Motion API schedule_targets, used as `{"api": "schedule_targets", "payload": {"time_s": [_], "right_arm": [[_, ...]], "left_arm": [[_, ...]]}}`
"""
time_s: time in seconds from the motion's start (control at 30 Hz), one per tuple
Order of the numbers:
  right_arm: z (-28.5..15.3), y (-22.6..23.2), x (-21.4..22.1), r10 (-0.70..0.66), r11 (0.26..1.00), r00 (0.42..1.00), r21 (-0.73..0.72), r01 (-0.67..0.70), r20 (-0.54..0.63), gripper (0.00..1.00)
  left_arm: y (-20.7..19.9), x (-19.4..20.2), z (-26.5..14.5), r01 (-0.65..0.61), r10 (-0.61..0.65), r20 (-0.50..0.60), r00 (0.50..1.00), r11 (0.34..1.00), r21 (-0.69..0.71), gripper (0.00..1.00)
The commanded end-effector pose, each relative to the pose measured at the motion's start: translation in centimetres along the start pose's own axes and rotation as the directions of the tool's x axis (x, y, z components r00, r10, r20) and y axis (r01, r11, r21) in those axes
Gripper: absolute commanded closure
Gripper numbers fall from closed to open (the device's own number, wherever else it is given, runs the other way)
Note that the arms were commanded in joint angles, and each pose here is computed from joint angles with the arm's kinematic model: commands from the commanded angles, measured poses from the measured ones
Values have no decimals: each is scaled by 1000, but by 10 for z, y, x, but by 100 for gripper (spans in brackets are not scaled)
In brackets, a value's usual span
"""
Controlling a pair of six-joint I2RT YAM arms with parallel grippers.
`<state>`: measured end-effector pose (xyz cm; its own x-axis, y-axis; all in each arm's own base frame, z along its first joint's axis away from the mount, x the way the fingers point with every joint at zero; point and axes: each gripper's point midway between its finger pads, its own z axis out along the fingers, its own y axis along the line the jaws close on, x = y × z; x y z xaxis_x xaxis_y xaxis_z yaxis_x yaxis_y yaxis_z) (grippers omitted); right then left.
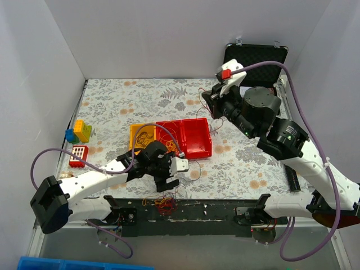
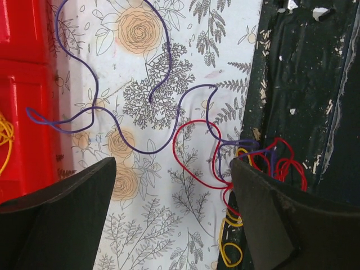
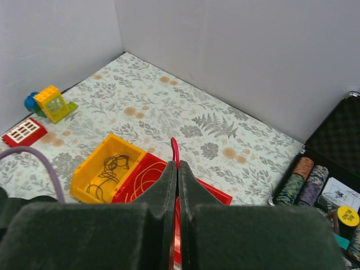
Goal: Untangle the cables
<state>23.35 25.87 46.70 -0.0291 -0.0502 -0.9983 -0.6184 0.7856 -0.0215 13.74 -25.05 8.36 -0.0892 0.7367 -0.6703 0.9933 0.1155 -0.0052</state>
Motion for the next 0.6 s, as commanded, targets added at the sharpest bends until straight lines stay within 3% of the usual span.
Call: {"api": "schedule_targets", "payload": {"time_s": [0.0, 0.2, 0.57], "right_arm": [[14, -17, -2, -58, 993, 998, 103, 55, 28, 99], [44, -22, 44, -101, 985, 995, 138, 100, 1, 99], [83, -41, 132, -17, 987, 992, 155, 37, -126, 99]], "left_arm": [[3, -14, -23, -97, 97, 26, 995, 995, -32, 16], [1, -30, -56, -163, 165, 37, 986, 985, -53, 11], [20, -67, -103, -228, 248, 75, 966, 951, -207, 8]]}}
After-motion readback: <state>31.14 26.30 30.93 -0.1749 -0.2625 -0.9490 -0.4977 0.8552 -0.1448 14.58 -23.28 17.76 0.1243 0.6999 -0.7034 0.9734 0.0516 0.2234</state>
